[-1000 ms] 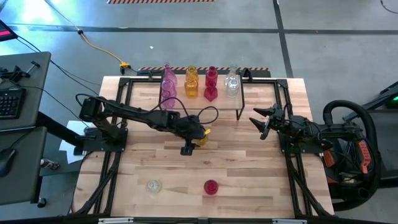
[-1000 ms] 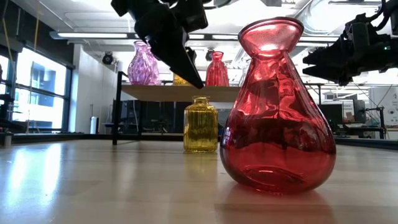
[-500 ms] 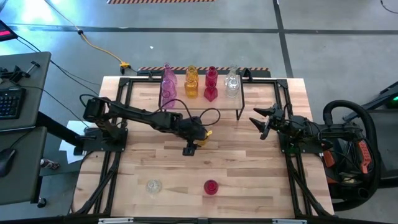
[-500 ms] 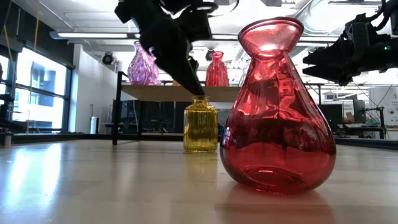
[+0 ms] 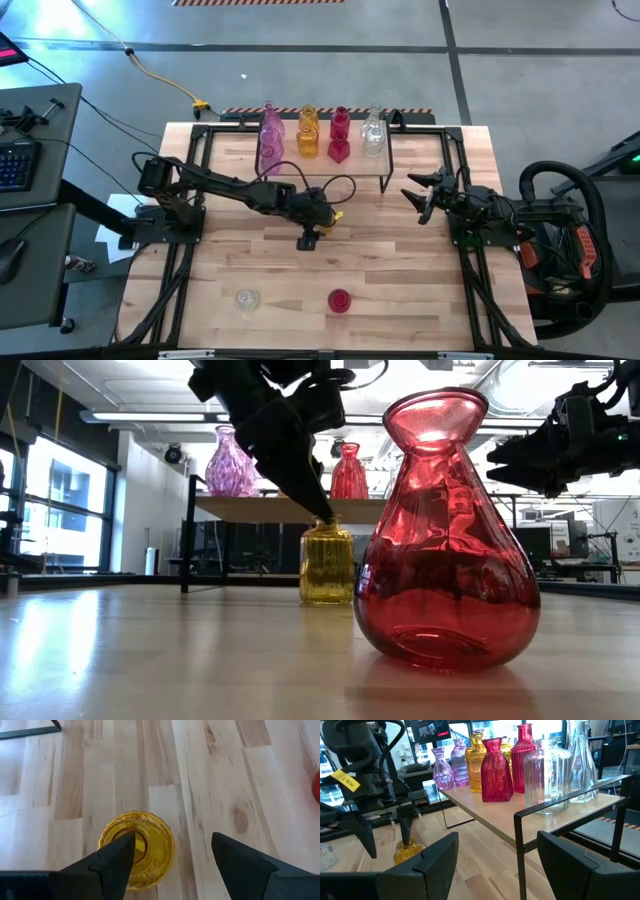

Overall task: Sort vases onto shelf
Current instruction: Put the yellow vase on the shelf and align it with the other yellow vases

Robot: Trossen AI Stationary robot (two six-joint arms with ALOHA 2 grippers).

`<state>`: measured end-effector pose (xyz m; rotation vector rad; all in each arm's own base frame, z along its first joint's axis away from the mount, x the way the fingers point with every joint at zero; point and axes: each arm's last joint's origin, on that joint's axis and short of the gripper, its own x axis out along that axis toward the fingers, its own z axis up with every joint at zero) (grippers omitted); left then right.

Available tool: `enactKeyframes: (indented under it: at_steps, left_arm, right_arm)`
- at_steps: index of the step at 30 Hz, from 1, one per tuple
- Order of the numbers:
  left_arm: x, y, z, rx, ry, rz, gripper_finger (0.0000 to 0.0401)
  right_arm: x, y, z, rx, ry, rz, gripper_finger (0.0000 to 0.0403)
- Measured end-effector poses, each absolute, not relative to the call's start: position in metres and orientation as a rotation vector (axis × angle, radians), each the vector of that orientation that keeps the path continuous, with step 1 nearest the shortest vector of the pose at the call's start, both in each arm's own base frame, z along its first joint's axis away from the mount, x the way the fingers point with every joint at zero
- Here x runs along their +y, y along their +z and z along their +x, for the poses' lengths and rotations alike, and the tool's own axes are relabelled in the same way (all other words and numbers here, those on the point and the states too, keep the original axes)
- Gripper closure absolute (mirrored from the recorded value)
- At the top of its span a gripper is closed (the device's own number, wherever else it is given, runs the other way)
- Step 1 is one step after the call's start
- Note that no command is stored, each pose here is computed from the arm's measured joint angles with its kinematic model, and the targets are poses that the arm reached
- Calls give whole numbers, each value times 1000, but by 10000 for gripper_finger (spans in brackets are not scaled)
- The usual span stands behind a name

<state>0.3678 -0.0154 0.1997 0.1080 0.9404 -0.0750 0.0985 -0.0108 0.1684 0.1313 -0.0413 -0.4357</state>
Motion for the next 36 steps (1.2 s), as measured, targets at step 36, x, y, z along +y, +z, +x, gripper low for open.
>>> enactKeyframes:
  at_steps: [36]
  left_arm:
    - [-10,198,367,956,-17,147,265]
  right_arm:
    - [-11,168,98,-41,-436,131,148]
